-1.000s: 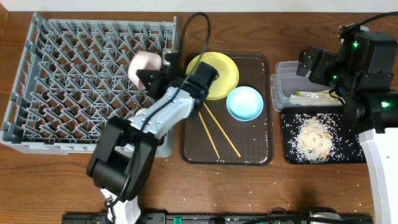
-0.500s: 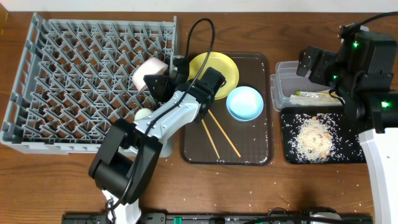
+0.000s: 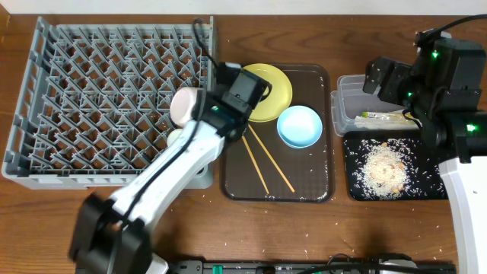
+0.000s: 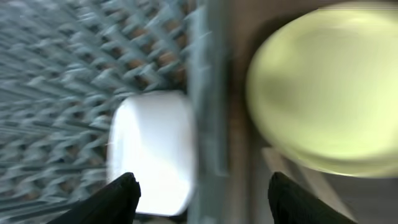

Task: Sort waste into correct bins and load items into the dishwasher
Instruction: 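Grasp rim of light blue bowl on brown tray with left gripper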

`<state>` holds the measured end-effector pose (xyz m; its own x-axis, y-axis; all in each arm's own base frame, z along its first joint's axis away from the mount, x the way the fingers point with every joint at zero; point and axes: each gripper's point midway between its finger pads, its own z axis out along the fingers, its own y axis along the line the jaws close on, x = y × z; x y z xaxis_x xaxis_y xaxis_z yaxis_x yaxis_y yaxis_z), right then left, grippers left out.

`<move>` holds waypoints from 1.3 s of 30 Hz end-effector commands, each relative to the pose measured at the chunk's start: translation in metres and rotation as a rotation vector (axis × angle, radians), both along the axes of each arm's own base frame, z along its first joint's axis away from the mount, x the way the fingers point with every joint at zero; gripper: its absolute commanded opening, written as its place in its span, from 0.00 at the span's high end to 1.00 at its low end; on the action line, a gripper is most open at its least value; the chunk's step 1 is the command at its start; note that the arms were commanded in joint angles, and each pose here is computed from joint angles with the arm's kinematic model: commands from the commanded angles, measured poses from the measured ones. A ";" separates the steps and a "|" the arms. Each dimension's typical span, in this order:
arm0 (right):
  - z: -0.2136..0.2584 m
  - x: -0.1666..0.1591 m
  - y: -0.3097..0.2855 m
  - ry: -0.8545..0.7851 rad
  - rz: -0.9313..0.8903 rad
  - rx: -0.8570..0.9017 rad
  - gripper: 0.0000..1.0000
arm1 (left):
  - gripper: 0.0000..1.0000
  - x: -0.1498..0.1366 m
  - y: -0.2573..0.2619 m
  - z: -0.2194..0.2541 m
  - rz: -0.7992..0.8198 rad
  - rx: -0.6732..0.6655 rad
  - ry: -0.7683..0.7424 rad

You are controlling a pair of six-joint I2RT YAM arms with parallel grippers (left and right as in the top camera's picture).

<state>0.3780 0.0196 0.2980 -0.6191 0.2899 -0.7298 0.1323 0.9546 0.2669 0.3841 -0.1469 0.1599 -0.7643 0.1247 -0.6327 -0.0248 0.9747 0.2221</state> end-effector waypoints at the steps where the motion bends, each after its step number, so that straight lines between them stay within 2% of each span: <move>1: 0.000 0.002 -0.004 0.000 -0.025 0.002 0.01 | 0.33 -0.010 -0.042 0.032 -0.072 -0.313 0.000; 5: 0.000 0.002 -0.004 0.000 -0.025 0.002 0.01 | 0.33 -0.017 -0.071 0.031 -0.023 -0.553 0.064; 8: 0.000 0.002 -0.004 0.000 -0.025 0.002 0.01 | 0.33 -0.023 -0.097 0.011 -0.029 -0.644 0.155; 17: 0.000 0.002 -0.004 0.000 -0.025 0.002 0.01 | 0.28 -0.018 -0.146 -0.081 0.038 -0.694 0.320; 22: 0.000 0.002 -0.004 0.000 -0.025 0.002 0.01 | 0.27 -0.018 -0.158 -0.114 0.081 -0.738 0.392; 27: 0.000 0.002 -0.004 0.000 -0.025 0.002 0.01 | 0.27 -0.021 -0.173 -0.134 0.052 -0.777 0.448; 32: 0.000 0.002 -0.004 0.000 -0.025 0.002 0.01 | 0.37 -0.023 -0.172 -0.150 0.115 -0.788 0.480; 35: 0.000 0.002 -0.004 0.000 -0.025 0.002 0.01 | 0.49 -0.023 -0.172 -0.151 0.120 -0.788 0.481; 37: 0.000 0.002 -0.004 0.000 -0.025 0.002 0.01 | 0.62 -0.023 -0.172 -0.151 0.120 -0.789 0.481; 39: 0.000 0.002 -0.004 0.000 -0.025 0.002 0.01 | 0.71 -0.023 -0.172 -0.151 0.120 -0.789 0.481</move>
<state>0.3780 0.0196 0.2980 -0.6191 0.2899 -0.7298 0.1323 0.9546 0.2669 0.3617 -0.3184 0.0143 -0.9442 -0.3035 -0.1275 -0.2045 0.8443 -0.4953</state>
